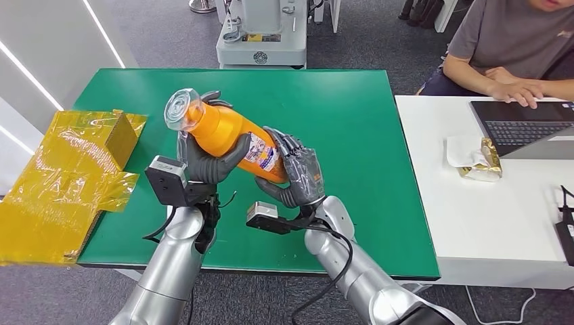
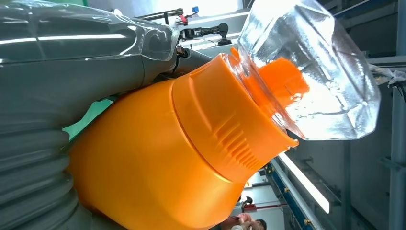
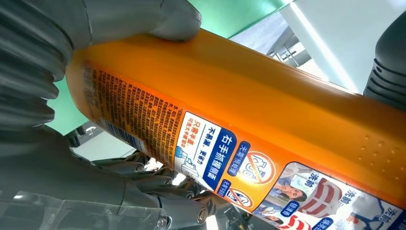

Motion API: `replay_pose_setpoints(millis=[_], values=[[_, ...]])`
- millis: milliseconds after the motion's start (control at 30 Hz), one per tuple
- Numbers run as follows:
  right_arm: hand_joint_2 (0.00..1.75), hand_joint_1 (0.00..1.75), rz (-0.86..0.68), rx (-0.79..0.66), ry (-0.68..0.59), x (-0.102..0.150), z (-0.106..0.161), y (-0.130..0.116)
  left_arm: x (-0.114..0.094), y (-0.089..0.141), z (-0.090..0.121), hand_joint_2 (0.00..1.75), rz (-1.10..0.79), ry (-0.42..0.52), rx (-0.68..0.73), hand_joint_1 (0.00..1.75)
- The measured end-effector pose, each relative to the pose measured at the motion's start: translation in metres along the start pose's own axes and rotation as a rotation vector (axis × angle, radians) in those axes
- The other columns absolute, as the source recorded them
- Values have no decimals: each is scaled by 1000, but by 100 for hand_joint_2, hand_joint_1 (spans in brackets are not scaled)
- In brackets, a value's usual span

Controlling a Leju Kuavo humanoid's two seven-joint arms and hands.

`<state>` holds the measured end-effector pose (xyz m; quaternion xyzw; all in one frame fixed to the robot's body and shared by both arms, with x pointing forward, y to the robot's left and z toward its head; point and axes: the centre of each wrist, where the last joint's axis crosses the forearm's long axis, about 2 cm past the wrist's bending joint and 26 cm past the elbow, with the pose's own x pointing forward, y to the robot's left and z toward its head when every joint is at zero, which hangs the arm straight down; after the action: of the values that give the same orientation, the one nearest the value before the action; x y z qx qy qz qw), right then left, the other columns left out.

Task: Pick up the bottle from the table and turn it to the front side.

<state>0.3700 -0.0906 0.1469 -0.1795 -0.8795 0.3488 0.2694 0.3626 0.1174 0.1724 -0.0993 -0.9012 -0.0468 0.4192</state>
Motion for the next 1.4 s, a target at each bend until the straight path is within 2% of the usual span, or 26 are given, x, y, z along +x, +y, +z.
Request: replay_pose_setpoints(millis=[200,333,767,1100,1400], values=[[175,175,-18,-25,13,3,3,1,0,-1,0,175,2,0,-1,175],[175,2,-30,-37,21,4,5,1,0,-2,0,175,4,-1,-2,175],[175,0,-115,-129,51,21,16,6,0,0,2,175,-19,4,15,175],[175,0,-202,-296,-6,66,25,-2,-6,10,14,175,-75,29,45,175],[175,0,-321,-434,-51,102,27,-18,-12,37,22,175,-178,48,100,175]])
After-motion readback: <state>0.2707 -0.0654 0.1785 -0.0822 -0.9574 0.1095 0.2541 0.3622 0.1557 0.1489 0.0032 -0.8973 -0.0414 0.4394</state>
